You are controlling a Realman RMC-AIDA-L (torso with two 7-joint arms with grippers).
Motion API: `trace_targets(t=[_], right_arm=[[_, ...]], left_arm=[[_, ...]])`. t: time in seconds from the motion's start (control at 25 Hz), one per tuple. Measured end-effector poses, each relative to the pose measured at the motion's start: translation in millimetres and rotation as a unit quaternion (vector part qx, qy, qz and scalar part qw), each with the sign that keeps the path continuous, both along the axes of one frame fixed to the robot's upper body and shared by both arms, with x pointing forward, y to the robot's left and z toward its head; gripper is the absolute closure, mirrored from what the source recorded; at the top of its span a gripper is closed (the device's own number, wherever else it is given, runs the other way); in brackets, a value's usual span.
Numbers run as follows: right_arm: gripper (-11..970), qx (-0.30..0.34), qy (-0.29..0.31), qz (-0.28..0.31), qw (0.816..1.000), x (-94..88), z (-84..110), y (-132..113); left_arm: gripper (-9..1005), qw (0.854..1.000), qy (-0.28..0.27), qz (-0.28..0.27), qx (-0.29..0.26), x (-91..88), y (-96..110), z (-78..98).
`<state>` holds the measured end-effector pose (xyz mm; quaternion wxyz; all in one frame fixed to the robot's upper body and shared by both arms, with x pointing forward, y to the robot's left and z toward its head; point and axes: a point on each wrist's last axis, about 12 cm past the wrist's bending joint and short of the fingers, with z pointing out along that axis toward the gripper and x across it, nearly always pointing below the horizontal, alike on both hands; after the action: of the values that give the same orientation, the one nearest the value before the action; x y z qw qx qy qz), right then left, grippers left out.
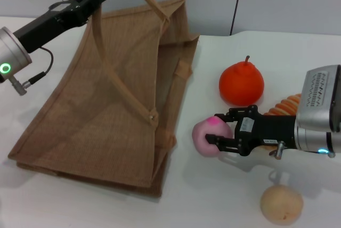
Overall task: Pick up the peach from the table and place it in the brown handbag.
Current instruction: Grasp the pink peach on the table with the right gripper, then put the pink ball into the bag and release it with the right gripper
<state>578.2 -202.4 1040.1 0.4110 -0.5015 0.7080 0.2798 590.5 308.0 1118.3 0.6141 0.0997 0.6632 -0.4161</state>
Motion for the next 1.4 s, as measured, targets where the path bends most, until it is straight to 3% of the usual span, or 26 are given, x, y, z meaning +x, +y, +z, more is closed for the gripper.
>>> trace_targets(t=[0.84, 1.4], right_arm=[[464, -0.007, -0.01, -0.001, 1.0, -0.4, -2.1, -2.2], [511, 0.085, -0.081, 0.001, 0.993, 5.8, 23.3, 2.0]], left_arm=[[878, 1.0, -0.001, -0.01, -0.004, -2.4, -1.2, -1.0], [878, 0.997, -0.031, -0.067, -0.03, -12.0, -6.2, 10.0]])
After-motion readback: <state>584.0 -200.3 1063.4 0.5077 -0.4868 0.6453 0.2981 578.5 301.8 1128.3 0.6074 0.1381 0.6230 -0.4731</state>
